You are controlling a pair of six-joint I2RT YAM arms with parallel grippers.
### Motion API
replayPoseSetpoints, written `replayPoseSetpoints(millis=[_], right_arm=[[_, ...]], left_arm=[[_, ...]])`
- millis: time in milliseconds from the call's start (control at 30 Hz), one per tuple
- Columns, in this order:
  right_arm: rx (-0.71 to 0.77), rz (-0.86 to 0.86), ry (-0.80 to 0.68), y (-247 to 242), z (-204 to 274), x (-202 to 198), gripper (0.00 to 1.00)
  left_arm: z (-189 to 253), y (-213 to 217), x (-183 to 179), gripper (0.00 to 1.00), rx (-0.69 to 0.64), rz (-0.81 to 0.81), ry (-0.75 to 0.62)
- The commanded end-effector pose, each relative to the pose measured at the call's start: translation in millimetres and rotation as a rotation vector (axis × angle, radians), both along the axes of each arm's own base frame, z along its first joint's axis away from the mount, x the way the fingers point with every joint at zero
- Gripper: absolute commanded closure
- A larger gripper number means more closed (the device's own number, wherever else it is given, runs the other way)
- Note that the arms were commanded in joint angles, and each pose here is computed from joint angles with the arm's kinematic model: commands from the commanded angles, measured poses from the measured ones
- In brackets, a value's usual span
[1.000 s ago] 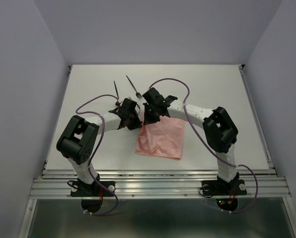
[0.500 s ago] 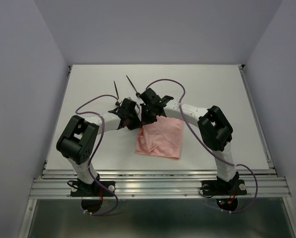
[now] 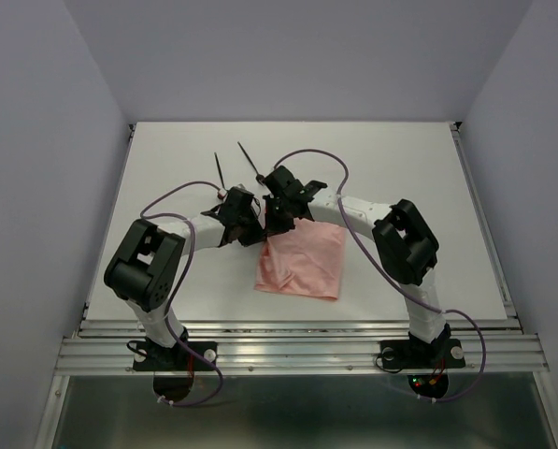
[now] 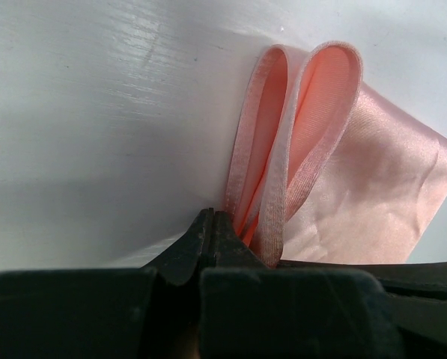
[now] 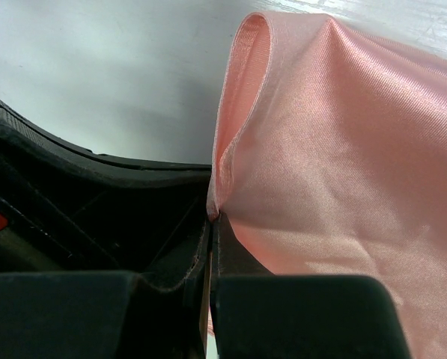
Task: Fold the napkin into a case and place the utensils inside
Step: Fold the square-folded napkin at the center of the board.
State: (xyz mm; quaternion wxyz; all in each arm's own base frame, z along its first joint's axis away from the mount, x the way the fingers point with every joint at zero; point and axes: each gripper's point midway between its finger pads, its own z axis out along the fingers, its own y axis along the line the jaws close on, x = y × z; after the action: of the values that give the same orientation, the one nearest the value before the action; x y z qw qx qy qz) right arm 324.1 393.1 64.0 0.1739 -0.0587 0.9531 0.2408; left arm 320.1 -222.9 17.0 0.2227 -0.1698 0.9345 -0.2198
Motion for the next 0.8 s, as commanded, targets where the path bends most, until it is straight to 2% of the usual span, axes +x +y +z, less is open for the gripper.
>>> replayPoseSetpoints(millis=[0, 433, 600, 667, 767], right_arm=[[0.154, 0.012, -0.074, 29.0, 35.2, 10.1, 0.99], [0.172, 0.021, -0.038, 32.3, 24.1, 4.4, 0.99], [0.167, 0.013, -0.062, 28.2, 30.9, 5.6, 0.67], [0.162, 0.005, -0.087, 24.9, 37.1, 7.7, 0.57], [0.165, -0.009, -0.132, 16.6, 56.1, 7.6, 0.48]], left_arm=[[-48.5, 37.6, -52.3, 1.0, 0.148, -0.012, 0.191], [-44.7, 42.7, -51.6, 1.0, 0.159, 0.009, 0.178], [-39.5, 46.9, -50.1, 1.0, 0.172, 0.022, 0.167], [-36.5, 50.0, -49.7, 1.0, 0.182, 0.028, 0.164], [-32.2, 55.8, -46.7, 1.0, 0.193, 0.042, 0.154]])
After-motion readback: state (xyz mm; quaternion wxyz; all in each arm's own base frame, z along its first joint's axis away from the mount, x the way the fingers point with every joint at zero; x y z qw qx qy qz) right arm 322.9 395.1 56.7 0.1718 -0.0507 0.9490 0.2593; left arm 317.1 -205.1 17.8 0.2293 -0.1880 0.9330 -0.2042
